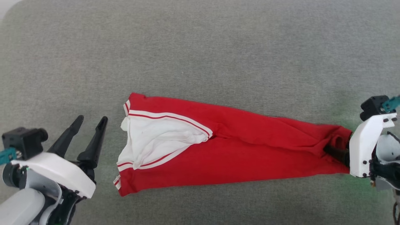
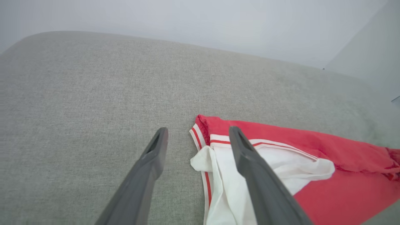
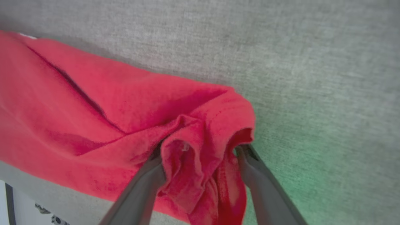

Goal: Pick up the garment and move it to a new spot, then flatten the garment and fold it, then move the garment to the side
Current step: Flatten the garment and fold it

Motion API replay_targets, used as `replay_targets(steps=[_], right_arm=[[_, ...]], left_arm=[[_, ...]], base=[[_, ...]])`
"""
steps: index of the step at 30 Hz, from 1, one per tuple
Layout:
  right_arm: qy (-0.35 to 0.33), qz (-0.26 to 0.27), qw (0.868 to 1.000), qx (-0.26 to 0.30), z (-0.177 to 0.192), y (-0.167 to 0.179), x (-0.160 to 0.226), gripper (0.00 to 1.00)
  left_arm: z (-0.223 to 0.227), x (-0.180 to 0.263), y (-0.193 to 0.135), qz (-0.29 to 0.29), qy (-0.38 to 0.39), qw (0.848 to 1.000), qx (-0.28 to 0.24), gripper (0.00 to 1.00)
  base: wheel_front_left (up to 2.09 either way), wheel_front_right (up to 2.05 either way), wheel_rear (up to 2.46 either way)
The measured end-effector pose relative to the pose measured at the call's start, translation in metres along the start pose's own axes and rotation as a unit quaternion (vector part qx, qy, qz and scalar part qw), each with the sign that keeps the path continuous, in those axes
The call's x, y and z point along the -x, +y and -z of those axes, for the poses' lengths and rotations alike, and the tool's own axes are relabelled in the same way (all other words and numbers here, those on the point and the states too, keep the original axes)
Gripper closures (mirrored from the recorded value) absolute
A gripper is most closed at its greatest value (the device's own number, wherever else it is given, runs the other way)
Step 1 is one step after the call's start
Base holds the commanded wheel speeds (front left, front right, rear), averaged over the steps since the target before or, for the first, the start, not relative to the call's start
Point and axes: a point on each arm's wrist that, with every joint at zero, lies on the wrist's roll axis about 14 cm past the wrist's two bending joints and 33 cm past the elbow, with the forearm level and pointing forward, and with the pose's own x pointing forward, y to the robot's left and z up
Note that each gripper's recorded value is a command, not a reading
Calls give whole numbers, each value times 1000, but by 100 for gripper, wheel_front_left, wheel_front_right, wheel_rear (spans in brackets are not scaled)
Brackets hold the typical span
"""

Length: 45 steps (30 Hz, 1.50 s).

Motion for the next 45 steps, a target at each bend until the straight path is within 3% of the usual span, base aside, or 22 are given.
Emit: replay_targets(steps=[1,6,12,20,31,34,38,45], right_arm=[[8,-2,1000,10,0,1,-2,100],[9,-33,999,10,-8,13,-8,100],[-24,-29,999,-8,-24,0,8,100],[-86,46,994,-53,-40,-61,54,100],[-125,180,968,-124,-35,-155,106,100],[-126,163,971,-123,-38,-145,102,100],[-151,89,979,-104,-56,-100,97,100],[-149,-8,989,-11,-58,-14,89,100]], left_arm=[[2,2,5,-8,-6,1000,5,0],[7,11,21,-38,-29,998,26,0],[-2,16,33,-60,-86,993,47,0],[10,26,32,-58,-120,989,60,0],[20,22,22,-48,-140,986,78,0],[21,21,21,-48,-143,985,82,0],[19,22,20,-49,-148,984,83,0],[16,26,19,-50,-156,983,83,0]], base=[[0,0,0],[0,0,0],[0,0,0],[0,0,0],[0,0,0],[0,0,0],[0,0,0],[0,0,0]])
